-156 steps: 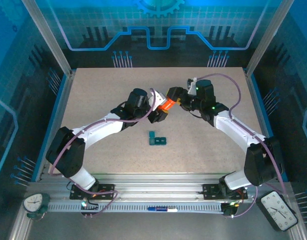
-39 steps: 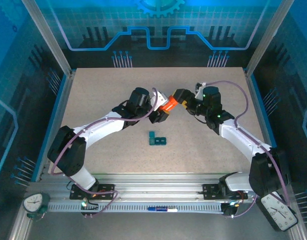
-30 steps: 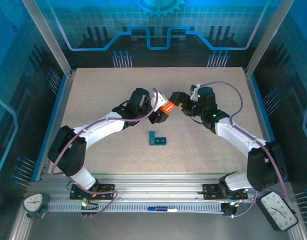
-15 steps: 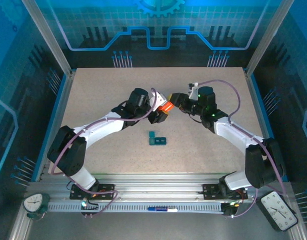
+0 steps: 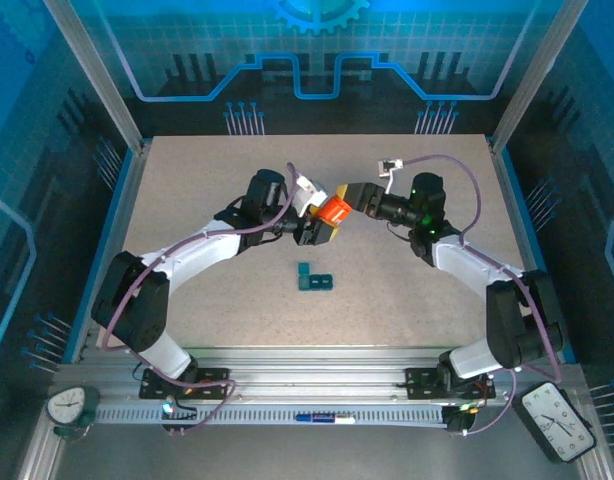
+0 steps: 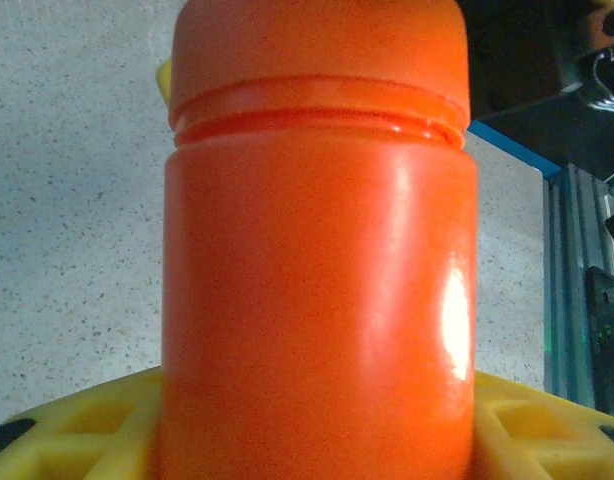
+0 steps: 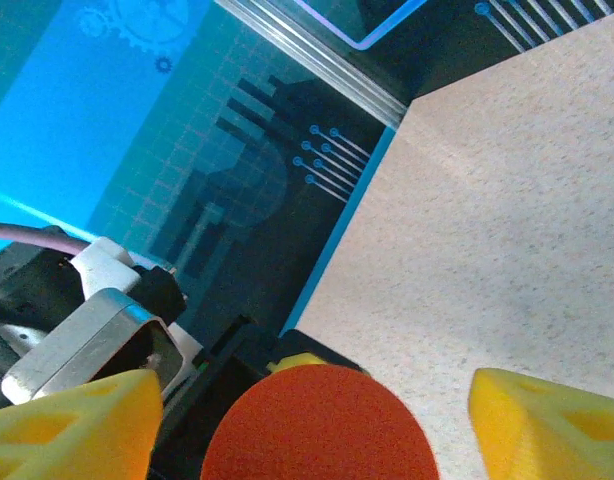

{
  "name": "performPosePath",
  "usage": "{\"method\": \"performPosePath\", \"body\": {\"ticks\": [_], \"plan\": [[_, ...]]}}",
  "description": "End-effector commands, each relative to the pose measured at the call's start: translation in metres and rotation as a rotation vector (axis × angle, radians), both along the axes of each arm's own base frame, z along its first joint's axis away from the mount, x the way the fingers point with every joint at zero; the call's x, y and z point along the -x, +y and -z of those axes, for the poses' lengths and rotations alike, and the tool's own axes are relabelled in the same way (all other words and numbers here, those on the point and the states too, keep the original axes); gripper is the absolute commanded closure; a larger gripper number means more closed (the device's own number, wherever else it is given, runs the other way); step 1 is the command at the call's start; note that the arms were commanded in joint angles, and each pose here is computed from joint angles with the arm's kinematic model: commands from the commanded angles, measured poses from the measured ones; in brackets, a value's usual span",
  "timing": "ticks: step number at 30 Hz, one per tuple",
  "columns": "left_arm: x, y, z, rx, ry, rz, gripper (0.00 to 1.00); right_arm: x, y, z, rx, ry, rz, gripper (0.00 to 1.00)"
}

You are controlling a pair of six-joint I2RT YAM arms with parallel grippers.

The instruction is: Sort the pills into containers

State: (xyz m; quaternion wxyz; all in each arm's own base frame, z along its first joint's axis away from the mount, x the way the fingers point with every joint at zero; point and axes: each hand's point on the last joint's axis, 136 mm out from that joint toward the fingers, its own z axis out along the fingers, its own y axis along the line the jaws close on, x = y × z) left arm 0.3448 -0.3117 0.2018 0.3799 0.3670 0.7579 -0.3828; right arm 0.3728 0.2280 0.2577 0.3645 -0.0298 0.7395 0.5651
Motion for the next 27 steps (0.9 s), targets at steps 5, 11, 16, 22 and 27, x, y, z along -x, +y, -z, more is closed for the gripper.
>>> {"method": "performPosePath", "body": {"ticks": [5,11,16,22,27], "plan": [[-0.008,0.004,-0.001,-0.113,-0.138,-0.042,1.00,-0.012,-0.033,-0.009,0.076,0.151,0.254,0.13],[-0.012,0.001,0.011,-0.218,-0.229,-0.071,1.00,-0.010,-0.035,0.016,0.156,0.300,0.318,0.11],[-0.013,-0.001,0.013,-0.235,-0.248,-0.077,1.00,-0.010,-0.024,0.032,0.158,0.362,0.302,0.11],[-0.012,-0.002,0.014,-0.237,-0.248,-0.071,1.00,-0.010,-0.009,0.034,0.139,0.368,0.262,0.15],[-0.011,-0.004,0.015,-0.238,-0.246,-0.069,1.00,-0.008,-0.002,0.036,0.128,0.376,0.236,0.20]]}}
